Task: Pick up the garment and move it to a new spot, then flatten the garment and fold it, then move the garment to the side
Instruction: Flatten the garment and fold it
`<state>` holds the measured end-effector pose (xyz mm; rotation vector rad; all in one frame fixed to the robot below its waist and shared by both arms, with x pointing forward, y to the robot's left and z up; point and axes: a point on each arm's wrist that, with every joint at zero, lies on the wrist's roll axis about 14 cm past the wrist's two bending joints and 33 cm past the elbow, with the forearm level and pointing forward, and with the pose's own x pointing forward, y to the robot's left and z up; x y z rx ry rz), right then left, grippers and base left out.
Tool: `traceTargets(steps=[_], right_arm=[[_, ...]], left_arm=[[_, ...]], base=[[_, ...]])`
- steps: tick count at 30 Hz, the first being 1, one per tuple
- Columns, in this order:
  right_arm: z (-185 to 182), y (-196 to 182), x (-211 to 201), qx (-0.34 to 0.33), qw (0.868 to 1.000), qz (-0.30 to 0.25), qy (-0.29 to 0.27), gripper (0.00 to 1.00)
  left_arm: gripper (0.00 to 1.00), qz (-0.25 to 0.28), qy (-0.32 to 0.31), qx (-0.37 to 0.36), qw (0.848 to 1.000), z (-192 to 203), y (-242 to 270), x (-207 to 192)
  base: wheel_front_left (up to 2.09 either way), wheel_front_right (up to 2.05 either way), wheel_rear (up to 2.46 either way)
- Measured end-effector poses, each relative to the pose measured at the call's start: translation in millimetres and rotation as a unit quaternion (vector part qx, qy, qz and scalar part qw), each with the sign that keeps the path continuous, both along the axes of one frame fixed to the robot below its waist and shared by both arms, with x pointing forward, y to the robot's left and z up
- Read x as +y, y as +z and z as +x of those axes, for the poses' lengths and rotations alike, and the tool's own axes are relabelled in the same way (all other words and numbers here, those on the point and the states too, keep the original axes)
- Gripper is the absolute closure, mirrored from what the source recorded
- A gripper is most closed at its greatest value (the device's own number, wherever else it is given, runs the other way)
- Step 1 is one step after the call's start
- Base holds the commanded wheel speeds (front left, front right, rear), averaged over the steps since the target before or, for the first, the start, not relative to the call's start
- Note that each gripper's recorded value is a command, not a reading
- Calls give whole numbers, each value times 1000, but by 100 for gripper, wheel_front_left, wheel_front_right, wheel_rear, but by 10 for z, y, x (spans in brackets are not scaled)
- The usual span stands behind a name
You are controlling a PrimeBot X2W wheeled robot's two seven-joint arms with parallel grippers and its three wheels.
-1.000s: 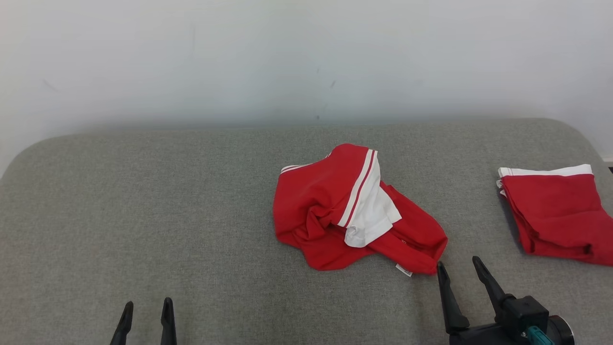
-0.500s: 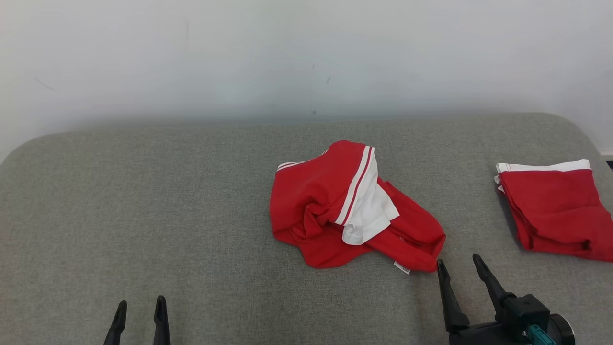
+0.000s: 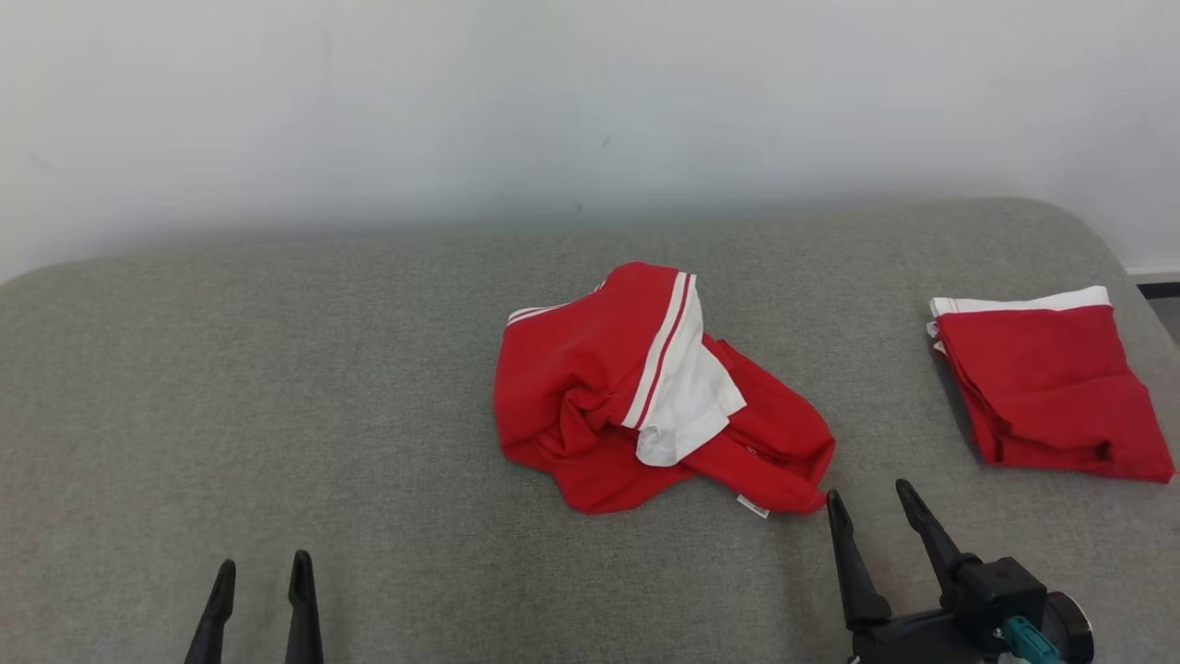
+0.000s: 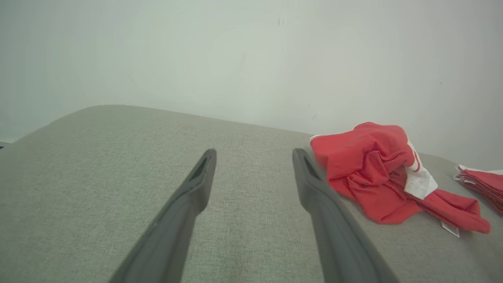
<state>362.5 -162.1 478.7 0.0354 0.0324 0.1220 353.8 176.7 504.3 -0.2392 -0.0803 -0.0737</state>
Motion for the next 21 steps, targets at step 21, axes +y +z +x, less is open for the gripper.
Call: traceTargets(steps=[21], right_arm=[[-394, -90, -806, 13, 991, -1, -133, 0]], left_arm=[[0, 76, -302, 23, 950, 1012, 156, -1797]], base=[[0, 0, 0]])
